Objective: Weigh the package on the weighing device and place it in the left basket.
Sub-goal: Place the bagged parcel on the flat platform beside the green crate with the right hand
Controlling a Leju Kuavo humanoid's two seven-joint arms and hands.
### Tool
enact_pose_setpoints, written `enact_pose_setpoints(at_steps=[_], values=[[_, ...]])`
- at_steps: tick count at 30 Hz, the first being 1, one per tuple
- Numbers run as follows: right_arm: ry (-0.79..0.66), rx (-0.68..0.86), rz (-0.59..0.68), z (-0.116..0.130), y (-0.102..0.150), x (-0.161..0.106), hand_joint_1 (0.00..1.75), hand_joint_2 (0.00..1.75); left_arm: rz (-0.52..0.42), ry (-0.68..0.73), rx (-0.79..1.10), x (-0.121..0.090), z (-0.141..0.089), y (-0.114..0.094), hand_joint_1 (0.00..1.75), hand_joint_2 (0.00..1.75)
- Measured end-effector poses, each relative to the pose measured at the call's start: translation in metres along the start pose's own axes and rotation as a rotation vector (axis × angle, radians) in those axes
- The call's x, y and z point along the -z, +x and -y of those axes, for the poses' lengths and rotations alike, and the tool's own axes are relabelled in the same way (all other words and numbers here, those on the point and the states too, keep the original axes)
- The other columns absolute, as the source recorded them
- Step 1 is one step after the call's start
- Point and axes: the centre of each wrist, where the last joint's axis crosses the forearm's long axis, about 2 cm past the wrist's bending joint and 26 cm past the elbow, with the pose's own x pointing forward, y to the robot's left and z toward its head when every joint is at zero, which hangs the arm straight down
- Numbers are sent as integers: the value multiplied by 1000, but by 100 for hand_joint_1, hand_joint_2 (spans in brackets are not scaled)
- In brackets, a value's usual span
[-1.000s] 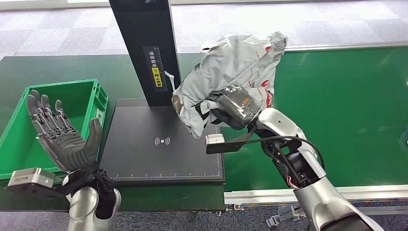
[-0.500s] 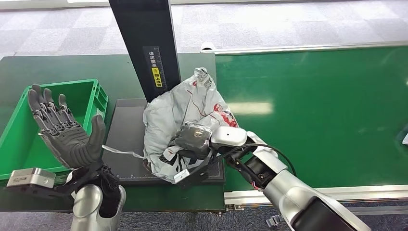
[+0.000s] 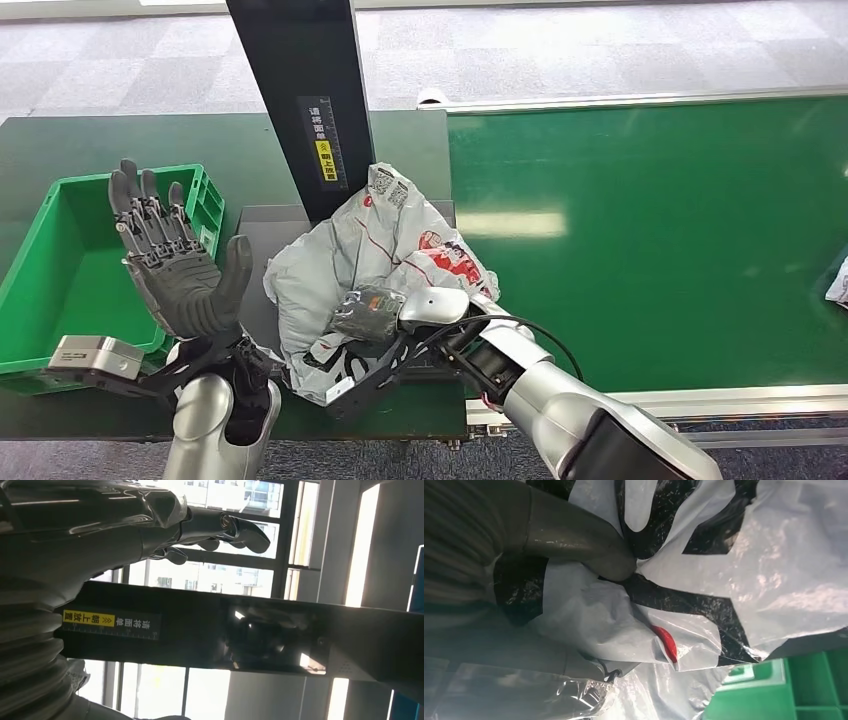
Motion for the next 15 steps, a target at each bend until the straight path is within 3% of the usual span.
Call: enact_pose_setpoints(at_steps=[15], values=[[14,21,-28,-2,9,8,143,175,-36,-28,-19,-5,5,-8,0,175]])
